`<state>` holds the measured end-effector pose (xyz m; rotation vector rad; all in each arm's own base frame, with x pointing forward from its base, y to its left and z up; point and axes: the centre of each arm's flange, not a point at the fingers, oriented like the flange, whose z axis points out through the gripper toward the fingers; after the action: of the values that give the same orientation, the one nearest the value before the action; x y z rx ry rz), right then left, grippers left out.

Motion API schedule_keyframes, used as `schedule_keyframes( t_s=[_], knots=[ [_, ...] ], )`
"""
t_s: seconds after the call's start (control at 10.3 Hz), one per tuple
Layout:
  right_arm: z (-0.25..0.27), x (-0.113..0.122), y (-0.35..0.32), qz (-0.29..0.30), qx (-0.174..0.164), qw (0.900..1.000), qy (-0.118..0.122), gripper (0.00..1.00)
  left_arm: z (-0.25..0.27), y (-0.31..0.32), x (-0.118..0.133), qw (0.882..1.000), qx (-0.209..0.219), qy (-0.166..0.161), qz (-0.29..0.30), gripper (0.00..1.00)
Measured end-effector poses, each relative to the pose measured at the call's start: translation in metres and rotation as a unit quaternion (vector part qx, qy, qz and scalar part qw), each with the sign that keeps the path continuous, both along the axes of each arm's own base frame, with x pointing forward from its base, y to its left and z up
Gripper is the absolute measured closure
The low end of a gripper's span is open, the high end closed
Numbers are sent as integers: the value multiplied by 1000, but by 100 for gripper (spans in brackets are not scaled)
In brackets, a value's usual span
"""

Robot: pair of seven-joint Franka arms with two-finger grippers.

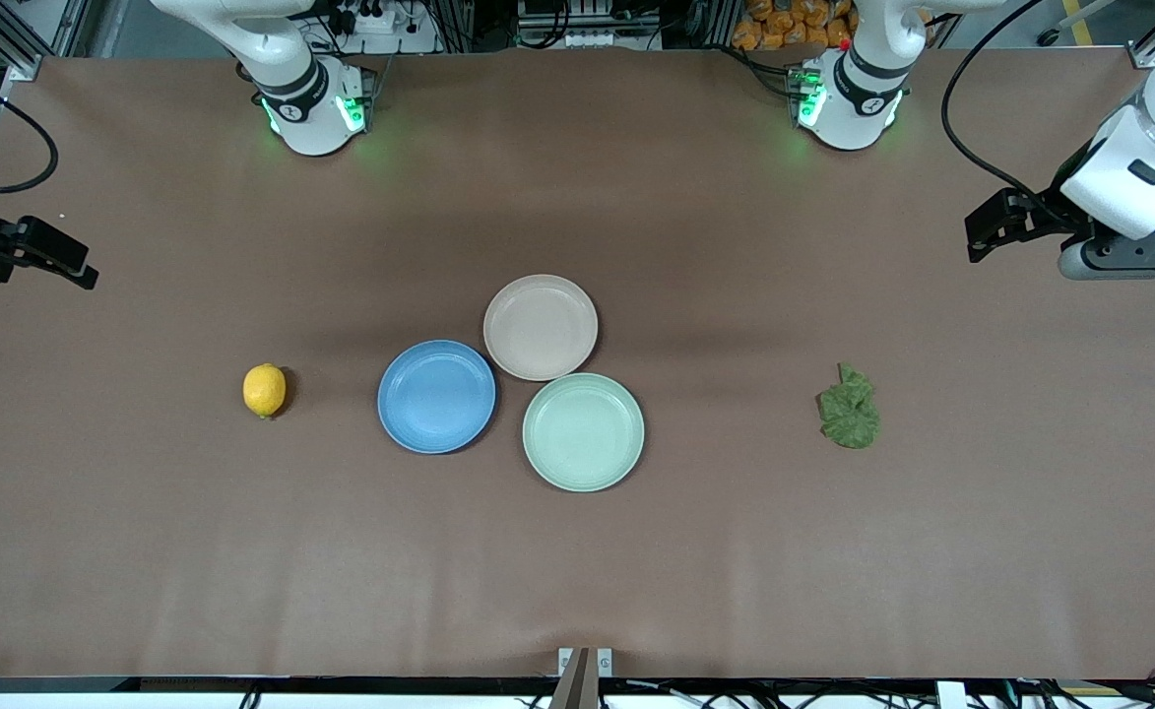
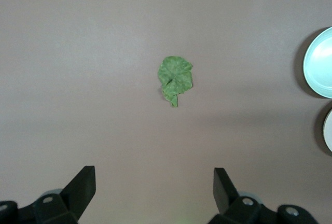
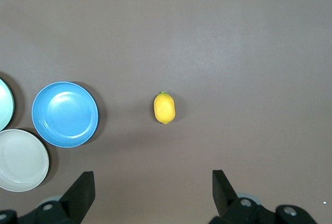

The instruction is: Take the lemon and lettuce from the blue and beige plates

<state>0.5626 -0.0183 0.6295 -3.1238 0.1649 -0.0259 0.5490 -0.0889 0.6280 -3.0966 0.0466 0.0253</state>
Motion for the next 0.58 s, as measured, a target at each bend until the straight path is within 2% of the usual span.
schedule_keyframes(
  t_s=[0.58],
  knots=[
    [0, 0, 0, 0, 0, 1000, 0, 0, 0, 35, 4, 1000, 0, 0, 26, 0]
  ],
)
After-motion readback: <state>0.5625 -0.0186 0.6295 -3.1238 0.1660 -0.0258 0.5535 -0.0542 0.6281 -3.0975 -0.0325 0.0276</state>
